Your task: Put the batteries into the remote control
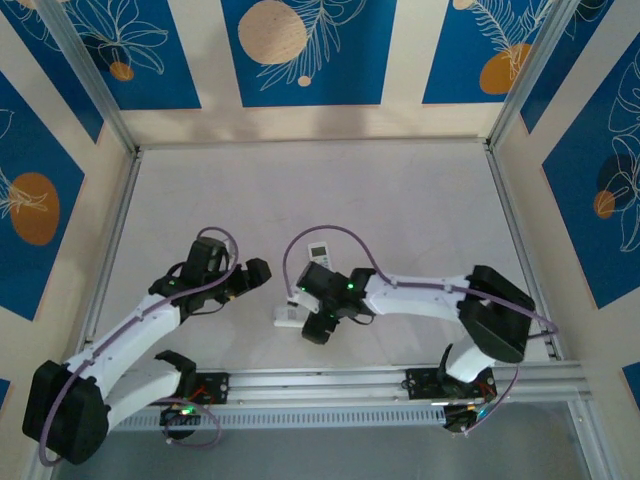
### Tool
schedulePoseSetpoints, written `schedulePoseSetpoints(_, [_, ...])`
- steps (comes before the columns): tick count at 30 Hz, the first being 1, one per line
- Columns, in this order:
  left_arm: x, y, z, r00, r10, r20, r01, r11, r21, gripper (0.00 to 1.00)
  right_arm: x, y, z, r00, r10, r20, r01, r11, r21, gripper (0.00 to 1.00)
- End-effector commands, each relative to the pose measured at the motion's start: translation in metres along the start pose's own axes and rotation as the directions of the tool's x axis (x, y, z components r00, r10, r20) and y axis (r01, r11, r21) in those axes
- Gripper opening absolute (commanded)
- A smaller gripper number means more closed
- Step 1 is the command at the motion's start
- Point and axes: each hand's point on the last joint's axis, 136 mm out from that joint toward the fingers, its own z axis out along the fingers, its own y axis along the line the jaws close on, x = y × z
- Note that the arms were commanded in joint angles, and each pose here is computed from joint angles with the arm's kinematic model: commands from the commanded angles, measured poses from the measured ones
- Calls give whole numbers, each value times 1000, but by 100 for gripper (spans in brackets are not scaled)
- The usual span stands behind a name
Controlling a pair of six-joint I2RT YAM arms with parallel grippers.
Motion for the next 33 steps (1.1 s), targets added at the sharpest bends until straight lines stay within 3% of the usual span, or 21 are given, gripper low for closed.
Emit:
schedulePoseSetpoints(1, [12,6,-2,999,-24,-35,24,1000,1,91,-1,7,11,988,-150,-43,147,987,-64,87])
schedulePoseSetpoints(7, [17,14,-6,999,-25,-22,25,1000,-4,91,-4,-4,32,982,-175,-77,173,984,-39,84])
schedulePoseSetpoints(11, [20,16,-7,999,-26,-27,25,1000,-8,92,4,-7,44,977,-169,-133,166,985,-34,73])
schedulePoseSetpoints(16, [21,18,-9,999,-40,-33,39,999,-24,92,-4,-2,43,987,-117,-110,111,992,-58,58])
schedulePoseSetpoints(21, [15,-5,-16,995,-93,-45,95,994,59,92,-35,-9,18,994,111,5,-110,992,-64,54])
schedulePoseSetpoints(26, [7,-25,-19,986,-148,-79,156,982,105,92,-68,-12,-8,917,388,92,-368,912,-182,53])
schedulePoseSetpoints(33, [-1,-51,-20,968,-208,-140,235,948,213,88,-114,3,-39,810,554,195,-449,798,-402,53])
